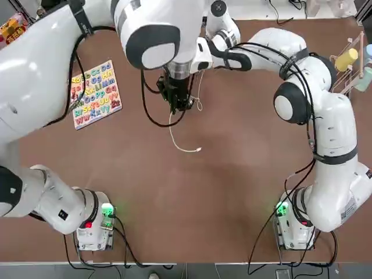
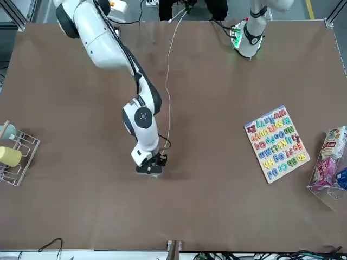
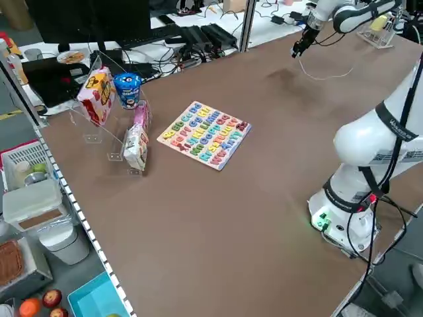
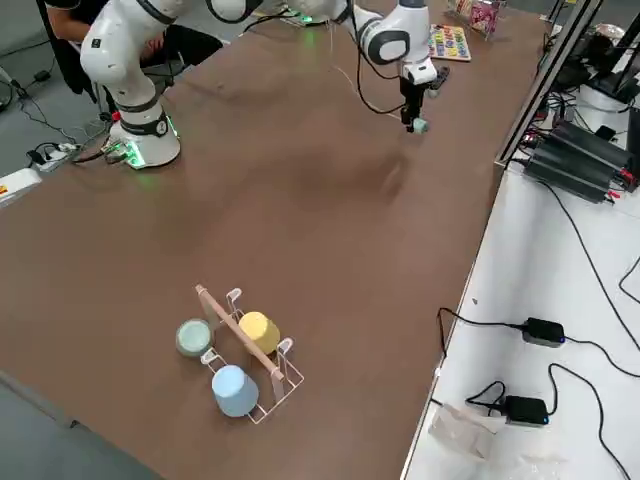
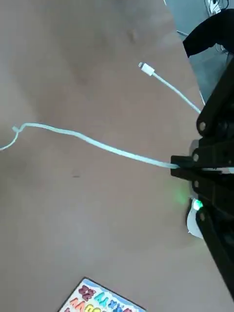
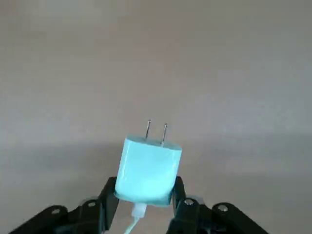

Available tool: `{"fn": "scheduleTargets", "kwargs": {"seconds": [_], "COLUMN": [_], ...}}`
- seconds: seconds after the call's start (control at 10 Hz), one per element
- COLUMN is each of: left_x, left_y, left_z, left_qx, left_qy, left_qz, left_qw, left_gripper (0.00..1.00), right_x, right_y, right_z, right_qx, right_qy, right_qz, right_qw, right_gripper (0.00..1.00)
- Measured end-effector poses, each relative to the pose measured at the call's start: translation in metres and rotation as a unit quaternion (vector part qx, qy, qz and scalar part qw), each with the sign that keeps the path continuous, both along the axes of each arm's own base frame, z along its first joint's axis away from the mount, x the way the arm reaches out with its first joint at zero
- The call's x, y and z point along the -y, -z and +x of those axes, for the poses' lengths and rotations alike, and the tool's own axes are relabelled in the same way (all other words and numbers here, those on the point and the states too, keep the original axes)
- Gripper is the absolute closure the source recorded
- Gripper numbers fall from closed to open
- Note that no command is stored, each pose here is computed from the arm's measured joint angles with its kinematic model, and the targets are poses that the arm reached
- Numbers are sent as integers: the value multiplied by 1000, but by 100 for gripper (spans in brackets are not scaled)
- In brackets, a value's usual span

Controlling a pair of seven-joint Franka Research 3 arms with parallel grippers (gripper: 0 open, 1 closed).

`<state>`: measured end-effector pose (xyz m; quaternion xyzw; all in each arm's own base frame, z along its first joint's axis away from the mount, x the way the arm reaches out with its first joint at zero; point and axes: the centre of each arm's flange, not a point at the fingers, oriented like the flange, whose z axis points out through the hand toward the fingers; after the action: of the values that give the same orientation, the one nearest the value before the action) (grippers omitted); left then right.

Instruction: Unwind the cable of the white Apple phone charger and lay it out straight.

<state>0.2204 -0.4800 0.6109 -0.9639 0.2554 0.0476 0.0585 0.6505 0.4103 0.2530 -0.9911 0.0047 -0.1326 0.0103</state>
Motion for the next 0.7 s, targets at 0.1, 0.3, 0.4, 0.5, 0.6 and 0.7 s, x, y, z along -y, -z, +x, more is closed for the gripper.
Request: {"fn": "scheduleTargets", "kwargs": {"seconds": [0.1, 0.3, 0.4, 0.5, 0.6, 0.7], "left_x": [0, -1, -4, -6, -6, -4], "left_y": [-2, -8, -7, -3, 2, 6], "left_z": [1, 3, 10, 19, 25, 28], "left_qx": [1, 4, 3, 0, -4, -8], "left_qy": [-1, -3, -10, -17, -20, -20], "left_qz": [-2, -8, -7, -5, -2, 1], "left_qw": [1000, 1000, 1000, 1000, 1000, 1000], "left_gripper": [97, 97, 97, 97, 97, 97], "right_x": [4, 10, 10, 11, 10, 7], "right_y": [6, 15, 19, 23, 30, 36], "right_z": [4, 12, 15, 18, 18, 17], "right_qx": [5, 14, 25, 38, 44, 45], "right_qy": [-7, -27, -40, -52, -62, -68], "right_qz": [-3, -15, -14, -10, -8, -8], "right_qw": [1000, 999, 999, 998, 997, 997], "right_gripper": [51, 51, 51, 51, 51, 51]}}
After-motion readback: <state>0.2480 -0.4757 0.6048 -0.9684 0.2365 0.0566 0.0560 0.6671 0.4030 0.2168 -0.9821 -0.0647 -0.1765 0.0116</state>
